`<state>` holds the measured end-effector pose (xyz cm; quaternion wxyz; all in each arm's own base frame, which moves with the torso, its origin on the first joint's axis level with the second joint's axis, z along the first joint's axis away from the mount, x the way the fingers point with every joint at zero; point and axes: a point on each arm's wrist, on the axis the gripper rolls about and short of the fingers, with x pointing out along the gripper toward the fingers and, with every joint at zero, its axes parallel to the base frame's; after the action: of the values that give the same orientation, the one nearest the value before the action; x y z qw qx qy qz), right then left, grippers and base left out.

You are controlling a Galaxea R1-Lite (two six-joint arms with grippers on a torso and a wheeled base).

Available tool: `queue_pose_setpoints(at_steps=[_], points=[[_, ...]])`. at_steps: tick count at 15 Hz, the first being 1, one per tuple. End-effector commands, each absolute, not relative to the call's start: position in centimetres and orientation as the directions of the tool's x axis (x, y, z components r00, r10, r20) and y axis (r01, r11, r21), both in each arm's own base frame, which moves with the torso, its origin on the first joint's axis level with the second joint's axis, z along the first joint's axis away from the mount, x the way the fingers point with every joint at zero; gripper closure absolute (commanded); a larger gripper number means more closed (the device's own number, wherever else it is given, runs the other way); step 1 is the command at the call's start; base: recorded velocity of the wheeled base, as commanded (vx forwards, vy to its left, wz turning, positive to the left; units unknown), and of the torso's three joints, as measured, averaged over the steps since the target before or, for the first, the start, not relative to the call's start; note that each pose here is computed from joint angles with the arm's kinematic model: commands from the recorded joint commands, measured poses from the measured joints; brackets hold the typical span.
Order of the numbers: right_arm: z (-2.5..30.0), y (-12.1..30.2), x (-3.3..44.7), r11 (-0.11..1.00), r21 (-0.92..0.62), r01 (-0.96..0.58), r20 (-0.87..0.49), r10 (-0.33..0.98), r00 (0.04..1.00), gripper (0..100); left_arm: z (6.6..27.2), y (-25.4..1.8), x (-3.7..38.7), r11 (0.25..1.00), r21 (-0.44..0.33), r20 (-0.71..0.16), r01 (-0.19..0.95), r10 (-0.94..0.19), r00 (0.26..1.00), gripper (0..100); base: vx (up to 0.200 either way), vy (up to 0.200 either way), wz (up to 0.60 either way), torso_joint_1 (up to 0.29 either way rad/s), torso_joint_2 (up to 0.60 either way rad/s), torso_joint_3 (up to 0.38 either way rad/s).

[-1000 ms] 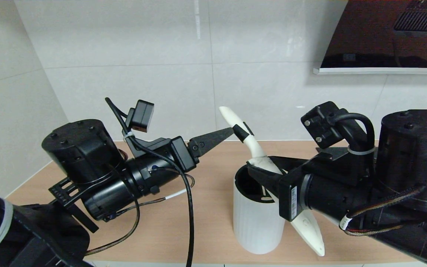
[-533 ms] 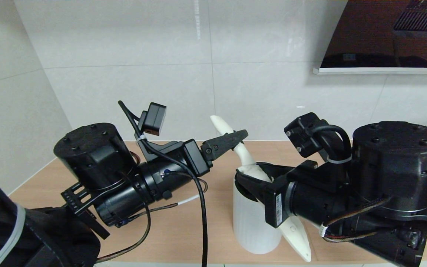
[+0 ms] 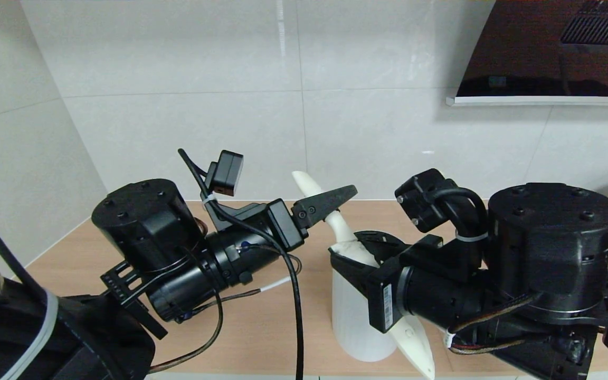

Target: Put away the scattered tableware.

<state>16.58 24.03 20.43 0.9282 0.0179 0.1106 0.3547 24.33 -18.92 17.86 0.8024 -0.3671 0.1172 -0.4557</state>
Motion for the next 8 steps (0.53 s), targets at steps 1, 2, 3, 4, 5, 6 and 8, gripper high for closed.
queue_pose_setpoints(at_steps=[1, 2, 3, 4, 5, 6, 8], points=[[20.3, 24.12, 16.59, 0.748, 0.116, -0.654, -0.197, 0.663, 0.723, 100, 17.81, -18.92, 24.36, 0.313, -0.699, 0.146, 0.643, -0.818, 0.557, 0, 0.0, 0.0, 0.0, 0.0, 0.0, 0.0], [20.37, 24.1, 16.58, 0.747, 0.117, -0.654, -0.192, 0.663, 0.723, 100, 17.71, -18.95, 24.4, 0.313, -0.7, 0.143, 0.642, -0.819, 0.556, 0, 0.0, 0.0, 0.0, 0.0, 0.0, 0.0], [20.51, 24.08, 16.57, 0.746, 0.12, -0.655, -0.179, 0.666, 0.724, 100, 17.52, -19.02, 24.49, 0.317, -0.702, 0.137, 0.638, -0.819, 0.558, 0, 0.0, 0.0, 0.0, 0.0, 0.0, 0.0], [20.52, 24.1, 16.53, 0.744, 0.121, -0.657, -0.173, 0.668, 0.724, 100, 17.48, -19.06, 24.54, 0.317, -0.702, 0.137, 0.638, -0.819, 0.558, 0, 0.0, 0.0, 0.0, 0.0, 0.0, 0.0], [20.5, 24.07, 16.45, 0.743, 0.12, -0.659, -0.17, 0.669, 0.723, 100, 17.32, -19.11, 24.61, 0.319, -0.704, 0.132, 0.634, -0.819, 0.558, 0, 0.0, 0.0, 0.0, 0.0, 0.0, 0.0], [20.5, 24.07, 16.45, 0.743, 0.12, -0.659, -0.17, 0.669, 0.723, 100, 17.18, -19.15, 24.68, 0.322, -0.706, 0.127, 0.631, -0.819, 0.56, 0, 0.0, 0.0, 0.0, 0.0, 0.0, 0.0], [20.29, 24.29, 16.07, 0.733, 0.118, -0.67, -0.178, 0.679, 0.712, 100, 17.23, -19.23, 24.77, 0.319, -0.706, 0.13, 0.632, -0.819, 0.559, 100, 0.0, 0.0, 0.0, 0.0, 0.0, 0.0]])
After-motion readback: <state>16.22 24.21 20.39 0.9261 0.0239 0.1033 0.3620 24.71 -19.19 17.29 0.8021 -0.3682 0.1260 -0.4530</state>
